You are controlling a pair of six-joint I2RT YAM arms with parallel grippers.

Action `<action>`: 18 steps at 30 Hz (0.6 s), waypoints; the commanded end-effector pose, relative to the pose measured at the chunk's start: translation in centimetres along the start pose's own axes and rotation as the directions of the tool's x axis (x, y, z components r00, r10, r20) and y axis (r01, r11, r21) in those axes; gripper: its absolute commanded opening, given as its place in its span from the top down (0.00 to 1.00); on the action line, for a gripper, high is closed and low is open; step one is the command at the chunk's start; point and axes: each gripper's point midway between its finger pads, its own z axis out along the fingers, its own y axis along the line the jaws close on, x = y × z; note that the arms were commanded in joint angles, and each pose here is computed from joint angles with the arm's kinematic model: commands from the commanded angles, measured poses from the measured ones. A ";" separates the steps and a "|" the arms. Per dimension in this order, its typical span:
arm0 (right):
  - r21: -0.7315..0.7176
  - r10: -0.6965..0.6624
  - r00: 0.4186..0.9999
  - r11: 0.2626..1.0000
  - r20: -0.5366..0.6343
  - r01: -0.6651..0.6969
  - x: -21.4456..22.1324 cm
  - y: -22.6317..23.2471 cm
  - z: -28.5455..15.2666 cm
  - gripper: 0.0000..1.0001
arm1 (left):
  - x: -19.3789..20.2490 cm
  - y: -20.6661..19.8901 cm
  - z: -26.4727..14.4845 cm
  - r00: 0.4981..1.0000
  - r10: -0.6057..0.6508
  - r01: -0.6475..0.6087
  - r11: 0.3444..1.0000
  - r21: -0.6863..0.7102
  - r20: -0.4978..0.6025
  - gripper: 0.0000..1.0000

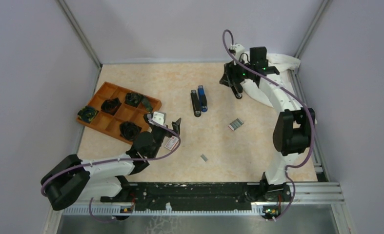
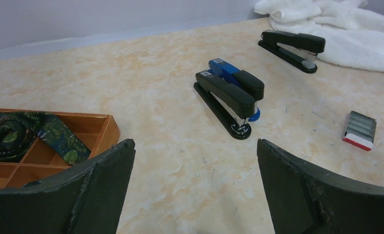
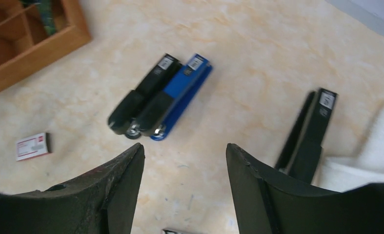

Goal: Unload the staples from the stapler

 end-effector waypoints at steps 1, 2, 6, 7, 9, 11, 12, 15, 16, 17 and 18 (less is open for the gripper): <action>-0.228 -0.068 0.996 0.971 0.051 0.078 -1.4 6.6 0.6 0.37 | -1.5 0.9 -0.3 0.998 -0.045 0.047 0.998 -0.039 0.050 0.01; -0.219 -0.074 0.997 0.972 0.035 0.079 -1.3 6.9 1.1 0.37 | -1.4 0.9 -0.3 0.998 -0.045 0.047 0.998 -0.039 0.048 0.01; -0.178 -0.110 0.993 0.979 -0.050 0.100 -0.1 8.2 3.8 0.34 | -1.2 0.3 0.2 0.999 -0.022 0.023 1.000 -0.022 0.031 0.01; -0.150 -0.122 0.990 0.982 -0.071 0.110 0.0 8.5 4.6 0.34 | -0.9 0.3 0.4 1.000 -0.014 0.015 1.000 -0.028 0.013 0.01; -0.047 -0.134 0.984 0.991 -0.114 0.129 0.3 7.8 5.8 0.32 | -0.6 0.4 0.9 1.000 -0.013 0.012 0.998 -0.059 -0.011 0.01; 0.031 -0.131 0.981 0.990 -0.145 0.137 0.6 7.3 6.8 0.30 | -0.6 1.1 1.4 0.999 -0.023 0.020 0.992 -0.126 -0.025 0.01; 0.062 -0.121 0.980 0.989 -0.156 0.132 0.7 7.1 7.2 0.30 | -0.4 1.4 1.5 0.999 -0.024 0.018 0.989 -0.149 -0.039 0.01; 0.102 -0.083 0.981 0.989 -0.175 0.102 1.1 7.0 8.2 0.30 | -0.2 1.3 1.5 0.999 -0.027 0.021 0.990 -0.142 -0.047 0.01; 0.112 -0.070 0.981 0.990 -0.180 0.091 1.2 6.9 8.5 0.30 | -0.3 1.2 1.4 0.999 -0.026 0.020 0.991 -0.132 -0.045 0.01; 0.121 -0.061 0.981 0.989 -0.185 0.085 1.4 6.8 8.8 0.30 | -0.3 1.2 1.4 0.999 -0.023 0.018 0.992 -0.128 -0.041 0.01; 0.133 -0.056 0.980 0.988 -0.189 0.082 1.5 6.7 9.1 0.30 | -0.3 1.2 1.3 0.999 -0.024 0.018 0.992 -0.127 -0.041 0.01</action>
